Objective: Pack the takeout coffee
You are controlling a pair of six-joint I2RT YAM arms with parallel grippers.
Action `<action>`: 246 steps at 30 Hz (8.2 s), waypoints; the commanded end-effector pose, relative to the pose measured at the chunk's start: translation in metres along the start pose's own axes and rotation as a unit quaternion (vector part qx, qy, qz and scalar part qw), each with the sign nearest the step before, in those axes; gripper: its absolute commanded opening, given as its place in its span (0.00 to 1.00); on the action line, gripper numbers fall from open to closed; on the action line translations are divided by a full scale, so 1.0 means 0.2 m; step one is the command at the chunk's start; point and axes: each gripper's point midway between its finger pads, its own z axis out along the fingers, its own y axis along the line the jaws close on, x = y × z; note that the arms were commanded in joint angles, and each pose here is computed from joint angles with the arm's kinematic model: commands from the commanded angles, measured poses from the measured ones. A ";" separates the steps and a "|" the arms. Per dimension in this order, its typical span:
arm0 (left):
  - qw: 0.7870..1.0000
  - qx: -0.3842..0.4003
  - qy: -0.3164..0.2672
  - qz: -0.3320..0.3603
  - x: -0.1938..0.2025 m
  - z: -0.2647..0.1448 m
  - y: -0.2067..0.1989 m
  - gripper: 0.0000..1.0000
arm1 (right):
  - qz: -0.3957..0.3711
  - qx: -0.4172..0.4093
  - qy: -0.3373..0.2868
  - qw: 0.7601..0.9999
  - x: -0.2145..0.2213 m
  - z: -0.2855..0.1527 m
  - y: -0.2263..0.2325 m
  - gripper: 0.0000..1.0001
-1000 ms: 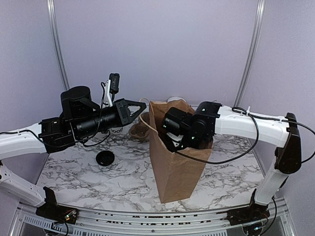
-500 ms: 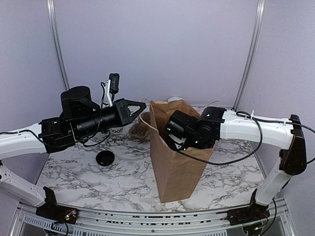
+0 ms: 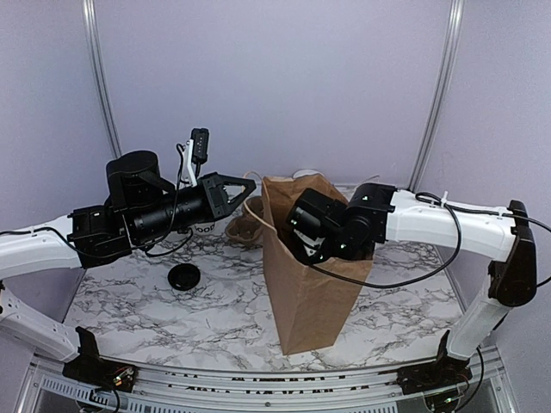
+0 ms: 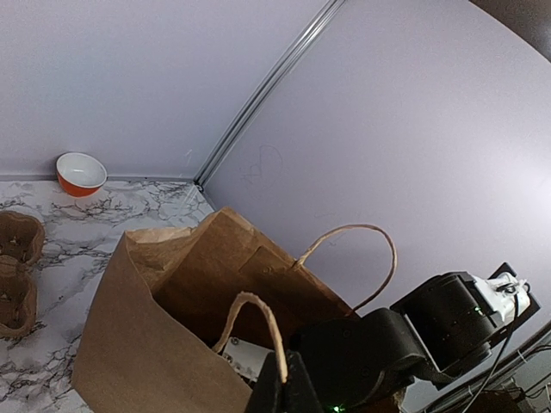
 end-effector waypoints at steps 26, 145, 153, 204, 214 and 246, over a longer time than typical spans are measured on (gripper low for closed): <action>1.000 0.013 -0.019 -0.002 -0.05 -0.02 -0.04 0.00 | -0.015 -0.019 0.041 0.999 0.10 0.08 0.06 0.52; 0.967 -0.243 -0.076 0.009 -0.26 -0.32 0.45 0.99 | 0.059 -0.092 -0.490 0.865 -0.82 -1.29 -0.51 0.95; 0.938 -0.340 -0.065 -0.021 -0.30 -0.44 0.76 0.99 | 0.082 -0.103 -0.473 0.871 -0.78 -1.17 -0.65 0.95; 0.846 -0.529 0.043 -0.056 -0.38 -0.50 1.75 0.36 | 0.111 -0.100 -0.458 0.876 -0.60 -1.08 -0.71 0.95; 0.827 -0.557 0.036 -0.065 -0.43 -0.58 1.90 0.36 | 0.111 -0.098 -0.457 0.877 -0.59 -1.08 -0.71 0.95; 0.861 -0.504 0.039 -0.059 -0.57 -0.53 1.89 0.29 | 0.114 -0.107 -0.444 0.882 -0.59 -1.03 -0.70 0.95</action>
